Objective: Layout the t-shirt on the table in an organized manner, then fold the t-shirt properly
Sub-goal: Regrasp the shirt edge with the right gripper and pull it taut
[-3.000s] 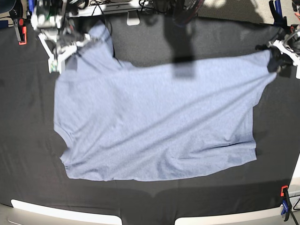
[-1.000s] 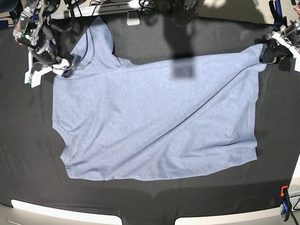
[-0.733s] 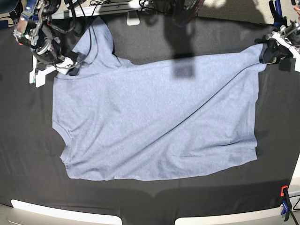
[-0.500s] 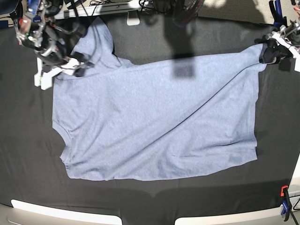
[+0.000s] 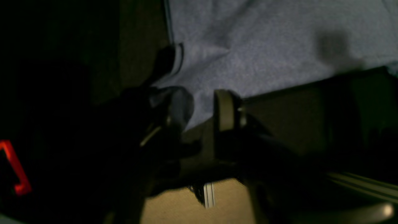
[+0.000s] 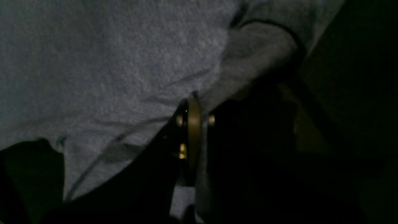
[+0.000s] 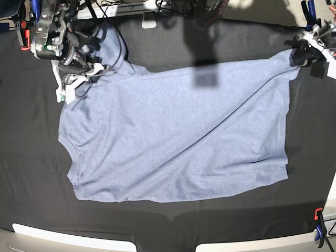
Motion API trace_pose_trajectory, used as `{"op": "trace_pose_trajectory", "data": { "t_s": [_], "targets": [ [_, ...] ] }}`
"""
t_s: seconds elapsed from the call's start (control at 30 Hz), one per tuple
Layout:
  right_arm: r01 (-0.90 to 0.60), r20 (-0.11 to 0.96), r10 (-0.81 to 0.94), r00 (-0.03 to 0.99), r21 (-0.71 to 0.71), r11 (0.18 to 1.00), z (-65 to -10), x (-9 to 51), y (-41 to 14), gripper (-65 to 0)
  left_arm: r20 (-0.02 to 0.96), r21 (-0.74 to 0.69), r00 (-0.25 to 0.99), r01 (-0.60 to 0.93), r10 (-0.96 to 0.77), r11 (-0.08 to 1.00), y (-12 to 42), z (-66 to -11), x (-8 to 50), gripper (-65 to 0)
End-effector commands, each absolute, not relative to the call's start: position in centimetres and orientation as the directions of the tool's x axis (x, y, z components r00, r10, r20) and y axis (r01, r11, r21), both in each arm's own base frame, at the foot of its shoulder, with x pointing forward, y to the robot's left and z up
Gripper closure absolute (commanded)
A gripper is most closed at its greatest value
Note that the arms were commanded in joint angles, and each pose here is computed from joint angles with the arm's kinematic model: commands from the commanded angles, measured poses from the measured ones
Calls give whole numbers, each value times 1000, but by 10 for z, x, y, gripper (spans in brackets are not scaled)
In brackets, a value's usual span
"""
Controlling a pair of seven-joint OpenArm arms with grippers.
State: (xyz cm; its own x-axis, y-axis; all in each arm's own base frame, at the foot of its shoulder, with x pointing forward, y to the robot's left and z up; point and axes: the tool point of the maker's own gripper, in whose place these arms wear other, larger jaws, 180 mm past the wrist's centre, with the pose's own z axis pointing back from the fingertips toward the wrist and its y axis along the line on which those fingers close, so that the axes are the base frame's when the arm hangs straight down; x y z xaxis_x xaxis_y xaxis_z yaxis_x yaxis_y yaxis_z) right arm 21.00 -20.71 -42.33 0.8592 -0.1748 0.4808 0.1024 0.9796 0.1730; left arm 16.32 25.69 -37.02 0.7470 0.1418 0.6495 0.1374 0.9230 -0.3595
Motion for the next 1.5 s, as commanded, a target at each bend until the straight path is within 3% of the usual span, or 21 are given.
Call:
{"op": "trace_pose_trajectory", "data": {
  "t_s": [0.0, 0.1, 0.37, 0.83, 0.9, 1.0, 1.03, 1.47],
  "targets": [
    [120, 473, -158, 867, 109, 987, -422, 206, -224, 0, 673, -348, 727, 154, 132, 925, 261, -361, 165, -198],
    [144, 477, -175, 861, 102, 984, -421, 205, -232, 0, 665, -356, 734, 149, 138, 923, 260, -362, 161, -238],
    [152, 480, -183, 858, 103, 983, -420, 205, -235, 0, 695, -391, 692, 136, 195, 910, 253, -358, 166, -242],
    [140, 481, -173, 859, 104, 985, -419, 205, -234, 0, 583, -440, 759, -5, 289, 898, 255, -409, 136, -241],
    [140, 481, -173, 859, 104, 985, -419, 205, -234, 0, 587, -458, 749, -6, 308, 889, 254, -406, 138, -206],
    [140, 481, -173, 860, 104, 985, -420, 205, -234, 0, 598, -487, 727, -4, 337, 873, 252, -401, 143, -28],
    [140, 480, -173, 860, 104, 985, -420, 205, -234, 0, 599, -490, 725, -4, 339, 872, 251, -400, 143, 0],
    [104, 442, -129, 888, 79, 991, -417, 181, -231, 0, 591, -558, 712, 20, 380, 829, 248, -386, 148, 0]
  ]
}}
